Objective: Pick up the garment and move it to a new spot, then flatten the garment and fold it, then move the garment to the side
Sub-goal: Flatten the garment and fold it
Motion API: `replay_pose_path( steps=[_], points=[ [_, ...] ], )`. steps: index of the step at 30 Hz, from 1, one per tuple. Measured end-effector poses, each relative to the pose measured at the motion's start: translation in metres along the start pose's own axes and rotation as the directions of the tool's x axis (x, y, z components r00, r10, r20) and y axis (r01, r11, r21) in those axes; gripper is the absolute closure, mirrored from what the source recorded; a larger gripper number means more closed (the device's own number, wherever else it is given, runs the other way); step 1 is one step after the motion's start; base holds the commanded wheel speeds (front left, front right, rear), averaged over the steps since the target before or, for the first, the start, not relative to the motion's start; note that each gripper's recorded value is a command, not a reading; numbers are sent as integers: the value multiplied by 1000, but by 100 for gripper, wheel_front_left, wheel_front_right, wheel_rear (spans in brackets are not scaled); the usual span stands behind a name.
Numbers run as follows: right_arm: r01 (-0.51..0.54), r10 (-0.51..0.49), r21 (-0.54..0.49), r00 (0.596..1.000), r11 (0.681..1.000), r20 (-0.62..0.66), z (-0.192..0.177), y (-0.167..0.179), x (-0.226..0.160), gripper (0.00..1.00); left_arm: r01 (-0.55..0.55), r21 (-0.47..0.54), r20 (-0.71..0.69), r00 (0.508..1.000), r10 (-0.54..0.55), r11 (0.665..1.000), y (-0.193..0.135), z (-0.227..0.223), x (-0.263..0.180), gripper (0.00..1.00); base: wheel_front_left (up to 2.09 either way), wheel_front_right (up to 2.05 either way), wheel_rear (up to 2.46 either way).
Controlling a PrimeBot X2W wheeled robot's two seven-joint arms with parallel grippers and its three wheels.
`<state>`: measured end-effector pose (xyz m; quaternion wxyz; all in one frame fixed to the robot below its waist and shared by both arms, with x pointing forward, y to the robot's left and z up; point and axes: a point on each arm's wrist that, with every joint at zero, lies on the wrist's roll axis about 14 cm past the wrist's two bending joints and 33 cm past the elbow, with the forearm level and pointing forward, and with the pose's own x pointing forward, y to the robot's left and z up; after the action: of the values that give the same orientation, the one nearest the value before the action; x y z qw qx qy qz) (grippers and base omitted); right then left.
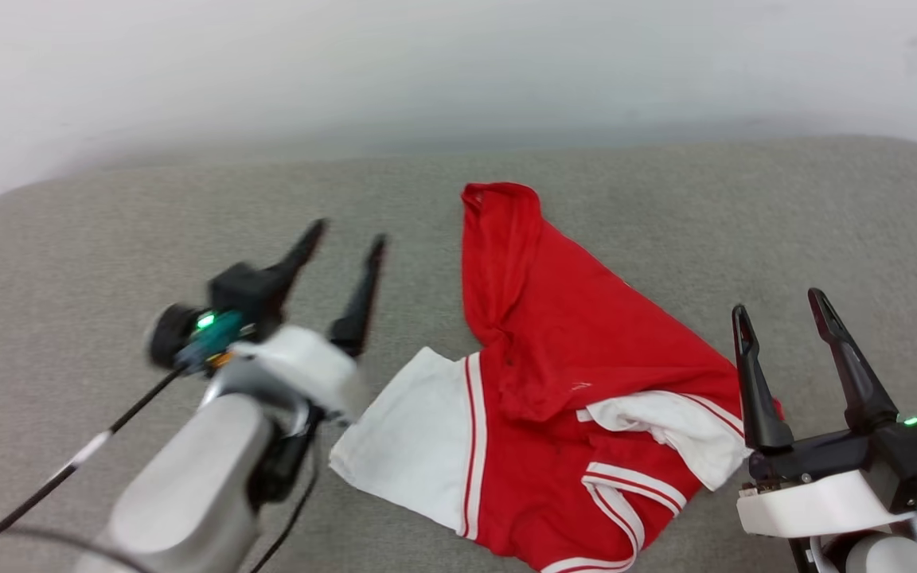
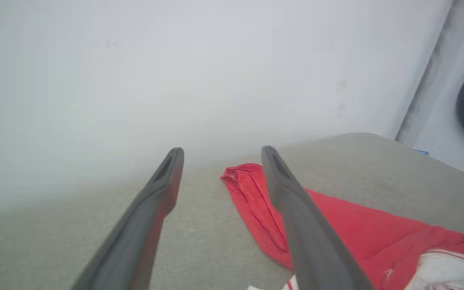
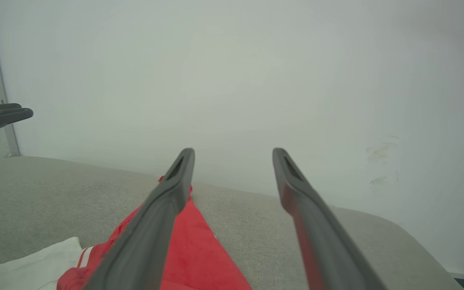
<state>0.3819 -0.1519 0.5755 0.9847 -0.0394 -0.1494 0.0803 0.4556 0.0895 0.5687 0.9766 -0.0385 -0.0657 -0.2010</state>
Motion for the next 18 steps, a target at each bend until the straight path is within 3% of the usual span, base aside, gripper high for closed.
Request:
replay_pose_path(
  steps=[6,11,18],
  points=[
    [-33,33,2,999,999,16,5,9,1,0,-168,37,-26,985,169,985,48,-9,-58,0,0,0,0],
    [-28,28,2,1000,1000,0,0,8,-2,0,-185,-43,-191,966,174,982,34,-57,-94,0,0,0,0],
    [-29,29,-1,999,1000,-35,-12,6,-2,0,-145,-116,-366,926,93,983,7,-96,-99,0,0,0,0]
  ],
)
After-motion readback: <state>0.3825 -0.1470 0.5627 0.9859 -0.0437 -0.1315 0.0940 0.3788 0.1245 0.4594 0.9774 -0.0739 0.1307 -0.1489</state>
